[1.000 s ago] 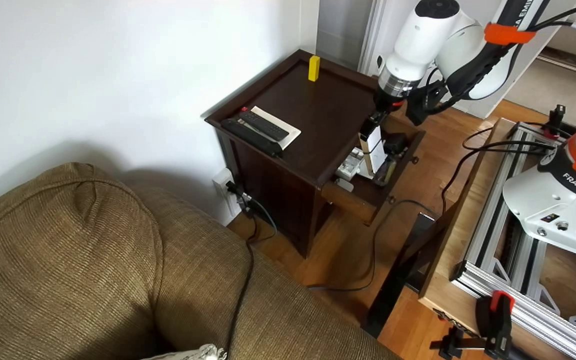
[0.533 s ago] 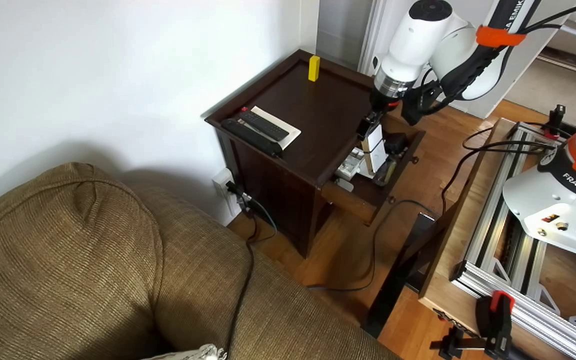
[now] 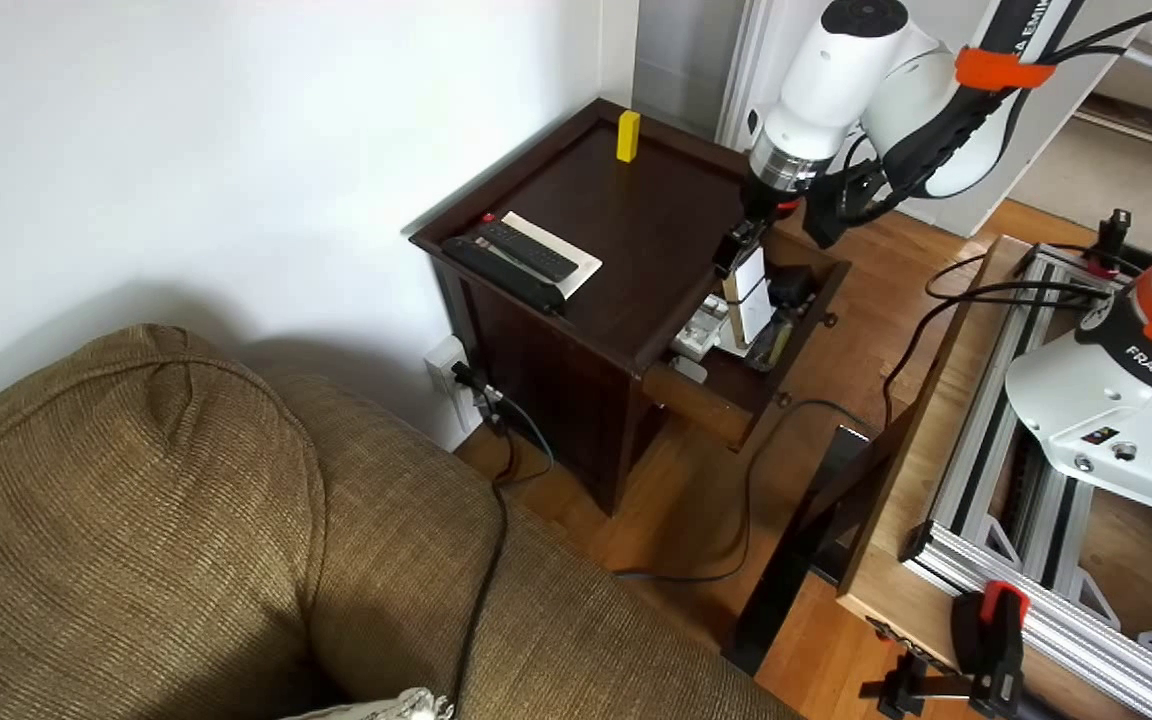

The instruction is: Place the bundle lengthwise in the drawer

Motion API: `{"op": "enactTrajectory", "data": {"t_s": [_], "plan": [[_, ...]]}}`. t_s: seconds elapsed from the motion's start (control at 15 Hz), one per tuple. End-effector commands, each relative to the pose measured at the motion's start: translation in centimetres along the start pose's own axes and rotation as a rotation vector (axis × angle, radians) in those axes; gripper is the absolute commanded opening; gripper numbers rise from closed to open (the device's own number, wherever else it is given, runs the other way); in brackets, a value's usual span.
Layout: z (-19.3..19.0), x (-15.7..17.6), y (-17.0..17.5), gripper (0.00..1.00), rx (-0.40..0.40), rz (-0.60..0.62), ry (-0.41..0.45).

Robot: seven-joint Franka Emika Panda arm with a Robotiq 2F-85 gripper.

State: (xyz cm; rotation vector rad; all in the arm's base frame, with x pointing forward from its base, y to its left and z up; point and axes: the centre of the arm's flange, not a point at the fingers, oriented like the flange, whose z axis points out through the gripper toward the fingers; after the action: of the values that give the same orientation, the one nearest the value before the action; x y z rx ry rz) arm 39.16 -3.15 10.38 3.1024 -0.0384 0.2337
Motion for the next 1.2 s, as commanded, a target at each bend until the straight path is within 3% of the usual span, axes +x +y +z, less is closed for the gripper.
{"op": "enactTrajectory", "data": {"t_s": [0.0, 0.4, 1.13], "plan": [[-3.4, 0.4, 0.9, 0.66, -0.016, 0.037, 0.012], [-5.3, -1.1, 2.7, 0.66, 0.013, 0.144, -0.031], [-5.1, -4.1, 10.4, 0.66, 0.102, 0.714, -0.065]]}}
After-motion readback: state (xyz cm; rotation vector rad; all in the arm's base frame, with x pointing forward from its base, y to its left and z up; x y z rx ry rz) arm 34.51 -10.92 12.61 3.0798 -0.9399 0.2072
